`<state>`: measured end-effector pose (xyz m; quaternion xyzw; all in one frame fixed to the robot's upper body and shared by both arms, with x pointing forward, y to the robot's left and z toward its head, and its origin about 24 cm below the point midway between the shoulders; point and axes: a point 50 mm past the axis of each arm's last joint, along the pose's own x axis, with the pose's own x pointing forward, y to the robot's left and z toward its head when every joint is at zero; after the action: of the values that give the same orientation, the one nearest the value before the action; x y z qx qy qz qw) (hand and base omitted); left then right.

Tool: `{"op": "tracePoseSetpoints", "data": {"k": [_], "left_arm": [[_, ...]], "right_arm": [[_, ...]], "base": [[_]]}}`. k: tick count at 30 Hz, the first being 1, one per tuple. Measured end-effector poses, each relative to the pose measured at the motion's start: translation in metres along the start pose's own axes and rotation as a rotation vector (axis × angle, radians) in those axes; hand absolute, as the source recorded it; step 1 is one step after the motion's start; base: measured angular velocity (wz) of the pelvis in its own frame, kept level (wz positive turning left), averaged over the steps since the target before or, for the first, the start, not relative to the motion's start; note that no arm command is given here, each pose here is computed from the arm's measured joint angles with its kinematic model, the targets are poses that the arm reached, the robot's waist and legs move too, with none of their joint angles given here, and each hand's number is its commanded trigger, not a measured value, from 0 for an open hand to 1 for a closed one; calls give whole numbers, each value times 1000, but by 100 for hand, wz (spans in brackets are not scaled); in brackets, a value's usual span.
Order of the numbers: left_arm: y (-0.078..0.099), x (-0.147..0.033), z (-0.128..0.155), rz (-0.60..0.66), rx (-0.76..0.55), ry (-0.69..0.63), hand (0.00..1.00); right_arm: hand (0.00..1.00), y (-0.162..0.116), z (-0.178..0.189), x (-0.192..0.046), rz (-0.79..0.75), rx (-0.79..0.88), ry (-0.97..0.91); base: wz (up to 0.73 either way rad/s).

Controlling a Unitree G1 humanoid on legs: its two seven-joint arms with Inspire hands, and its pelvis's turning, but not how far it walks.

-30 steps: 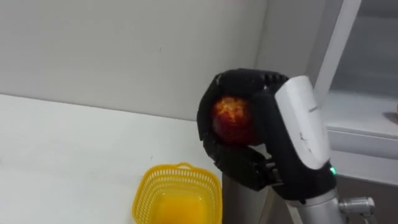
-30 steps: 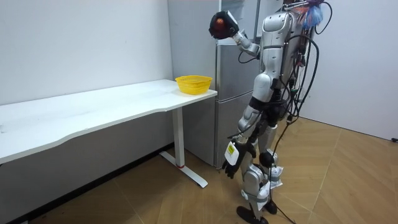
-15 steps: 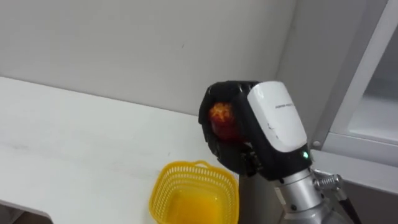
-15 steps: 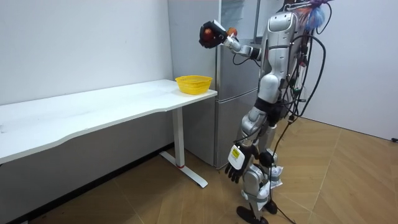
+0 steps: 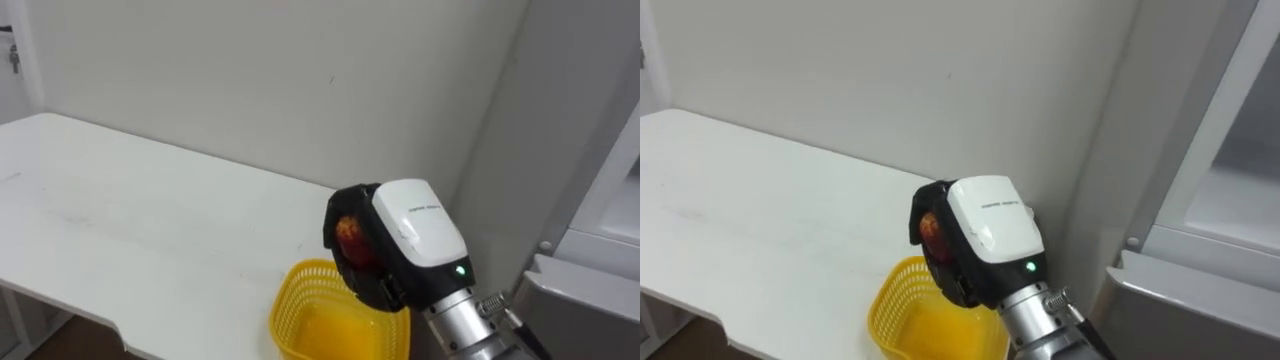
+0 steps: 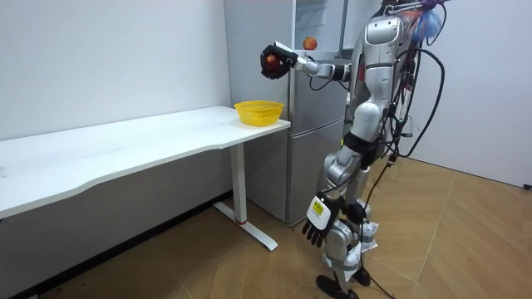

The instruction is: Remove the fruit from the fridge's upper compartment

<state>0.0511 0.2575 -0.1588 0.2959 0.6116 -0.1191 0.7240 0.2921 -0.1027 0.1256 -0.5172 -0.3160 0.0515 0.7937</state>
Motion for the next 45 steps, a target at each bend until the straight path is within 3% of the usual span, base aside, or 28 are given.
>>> {"op": "tracePoseSetpoints", "data": {"k": [23, 24, 25, 26, 27, 45], "left_arm": [[-5, -1, -7, -7, -11, 44, 0], [-5, -1, -7, -6, -11, 44, 0], [-5, -1, -7, -5, -9, 44, 0], [-5, -1, -7, -5, -2, 45, 0], [-5, -1, -7, -4, 5, 45, 0], [-5, 0, -6, -6, 8, 45, 0]], "right_arm": [[100, 34, -12, -11, 212, -2, 92], [83, 38, -14, -12, 230, -2, 108], [55, 41, -16, -13, 244, 1, 123], [55, 42, -17, -14, 250, 2, 129], [0, 44, -17, -14, 260, 4, 135], [0, 54, -29, -22, 306, 29, 198]], "base": [[3], [0], [0], [0], [0], [0]]}}
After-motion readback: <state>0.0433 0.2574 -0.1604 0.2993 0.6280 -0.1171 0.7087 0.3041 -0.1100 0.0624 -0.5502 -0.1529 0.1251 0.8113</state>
